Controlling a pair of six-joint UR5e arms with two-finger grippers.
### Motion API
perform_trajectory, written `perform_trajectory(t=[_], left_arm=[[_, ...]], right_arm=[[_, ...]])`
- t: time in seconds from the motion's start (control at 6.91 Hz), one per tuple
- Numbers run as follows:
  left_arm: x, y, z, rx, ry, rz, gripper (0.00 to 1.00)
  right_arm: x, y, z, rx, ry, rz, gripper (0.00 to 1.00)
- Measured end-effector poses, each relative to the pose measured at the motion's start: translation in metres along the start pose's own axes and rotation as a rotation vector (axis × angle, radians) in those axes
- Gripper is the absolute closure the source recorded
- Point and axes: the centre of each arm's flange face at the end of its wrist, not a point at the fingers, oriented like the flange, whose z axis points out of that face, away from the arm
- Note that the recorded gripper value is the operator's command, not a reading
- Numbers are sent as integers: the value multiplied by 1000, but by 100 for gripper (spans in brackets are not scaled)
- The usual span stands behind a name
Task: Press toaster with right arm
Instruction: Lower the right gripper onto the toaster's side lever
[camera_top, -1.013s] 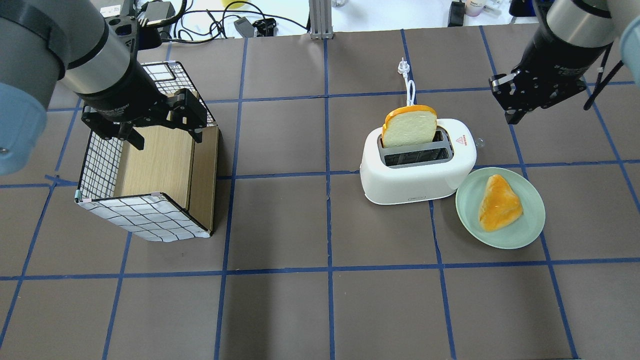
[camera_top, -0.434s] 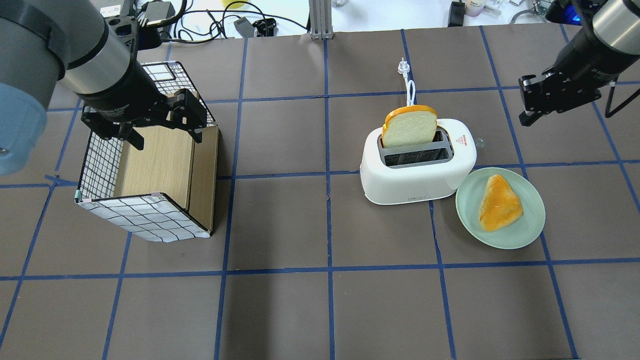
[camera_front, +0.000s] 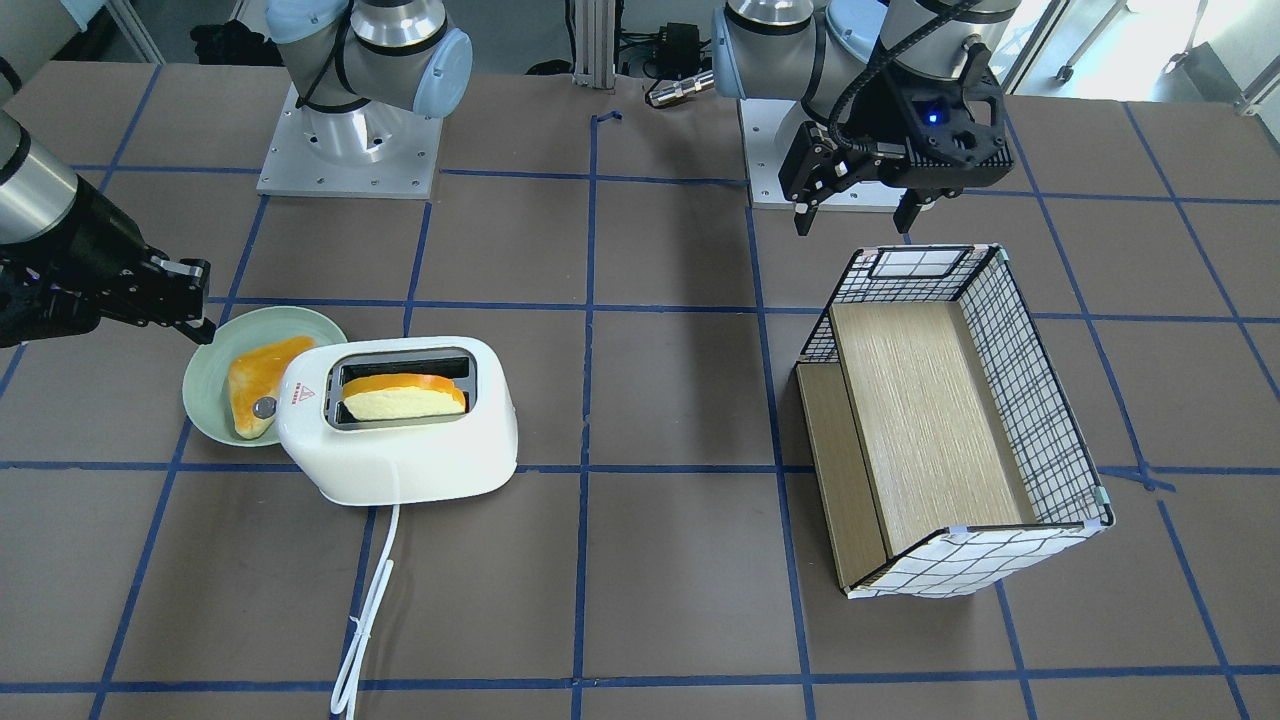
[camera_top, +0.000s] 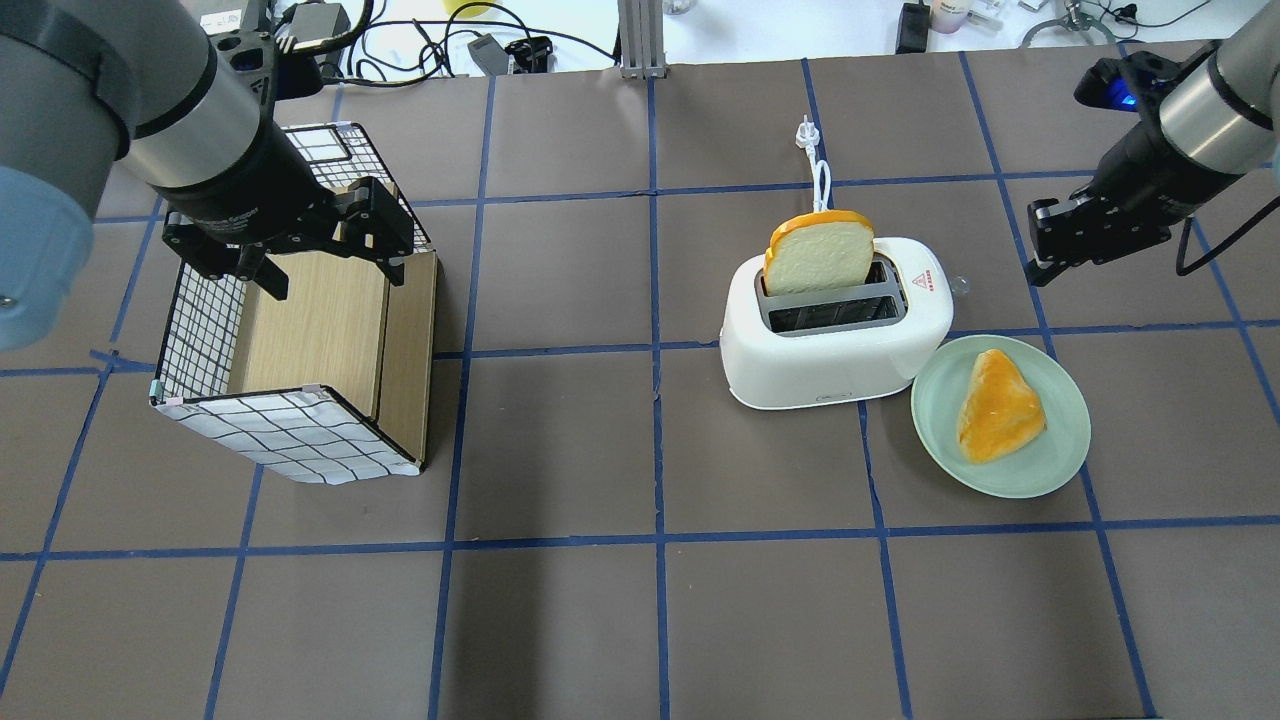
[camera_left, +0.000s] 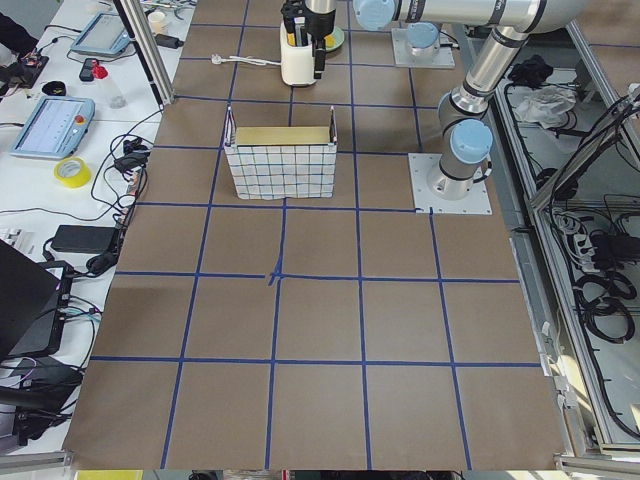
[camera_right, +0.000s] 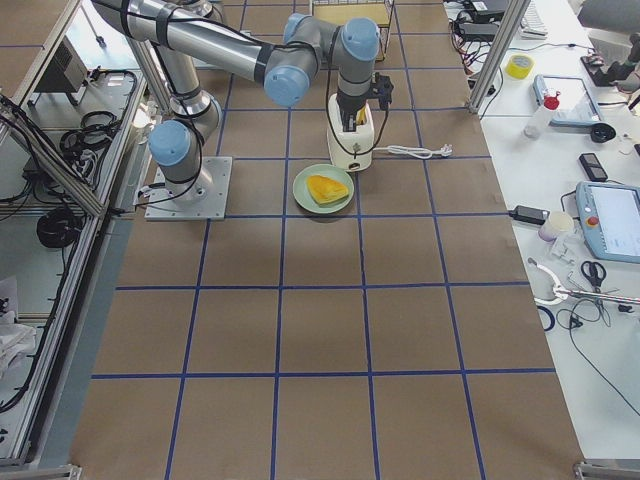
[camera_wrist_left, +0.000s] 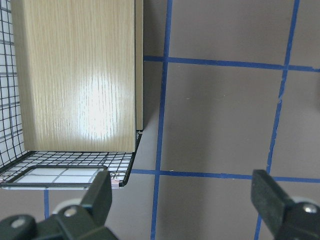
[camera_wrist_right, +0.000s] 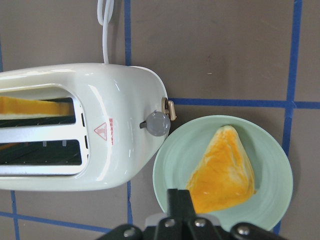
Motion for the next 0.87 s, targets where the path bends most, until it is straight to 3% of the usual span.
perform_trajectory(t=[0.29, 0.87], left_arm=[[0, 0, 0, 0, 0, 0, 0], [0, 0, 0, 1, 0, 0, 0]], right_arm=[[3, -2, 30, 26, -55, -2, 100], [8, -7, 61, 45, -96, -4, 100]])
